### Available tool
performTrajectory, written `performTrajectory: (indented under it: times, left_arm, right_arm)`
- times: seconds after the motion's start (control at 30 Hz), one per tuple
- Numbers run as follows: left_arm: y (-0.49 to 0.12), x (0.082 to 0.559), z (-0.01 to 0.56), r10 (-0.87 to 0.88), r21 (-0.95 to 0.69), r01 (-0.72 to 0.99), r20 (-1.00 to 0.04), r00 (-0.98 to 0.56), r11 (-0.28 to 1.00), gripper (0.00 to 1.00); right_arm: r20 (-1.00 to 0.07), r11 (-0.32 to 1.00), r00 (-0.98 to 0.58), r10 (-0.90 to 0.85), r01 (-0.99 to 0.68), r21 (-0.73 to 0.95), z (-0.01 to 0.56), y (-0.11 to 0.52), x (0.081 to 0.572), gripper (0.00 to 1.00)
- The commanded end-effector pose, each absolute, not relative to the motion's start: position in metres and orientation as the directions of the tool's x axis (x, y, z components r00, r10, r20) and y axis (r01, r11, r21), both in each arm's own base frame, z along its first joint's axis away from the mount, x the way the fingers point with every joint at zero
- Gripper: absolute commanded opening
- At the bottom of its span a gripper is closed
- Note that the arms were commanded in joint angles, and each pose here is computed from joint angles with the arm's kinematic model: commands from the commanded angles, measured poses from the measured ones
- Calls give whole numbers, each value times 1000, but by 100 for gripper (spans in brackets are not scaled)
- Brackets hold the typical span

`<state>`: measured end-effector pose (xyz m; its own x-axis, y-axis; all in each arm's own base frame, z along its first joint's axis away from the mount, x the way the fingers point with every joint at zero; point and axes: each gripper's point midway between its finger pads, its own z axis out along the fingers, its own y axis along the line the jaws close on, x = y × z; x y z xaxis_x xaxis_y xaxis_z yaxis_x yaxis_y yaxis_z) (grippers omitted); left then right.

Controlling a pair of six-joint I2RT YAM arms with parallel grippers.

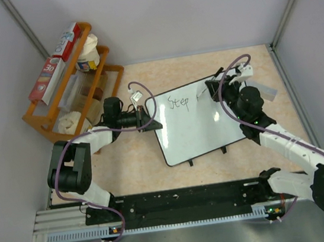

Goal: Write a sentence on the whiteboard

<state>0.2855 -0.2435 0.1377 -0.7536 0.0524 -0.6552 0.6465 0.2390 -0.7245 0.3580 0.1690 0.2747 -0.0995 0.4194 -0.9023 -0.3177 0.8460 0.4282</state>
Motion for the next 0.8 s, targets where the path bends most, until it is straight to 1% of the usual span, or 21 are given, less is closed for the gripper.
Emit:
performTrajectory:
  times: [0.0,0.27,0.53,0.77]
  left_arm:
    - [-243,285,82,163,-592,723,-723,-672,355,0]
    - [-243,285,82,163,-593,724,-723,-672,354,0]
    - [-243,284,81,164,-593,724,-723,-672,352,0]
    - [-243,284,81,164,-593,724,-723,-672,352,0]
  right_arm:
    - [-881,828,-1,472,-342,444,323,168,365,0]
    - [-884,840,9,467,-317,441,324,168,375,0]
    - [-891,847,-20,454,-299,438,307,172,384,0]
    - [-890,850,-20,456,-288,442,305,170,385,0]
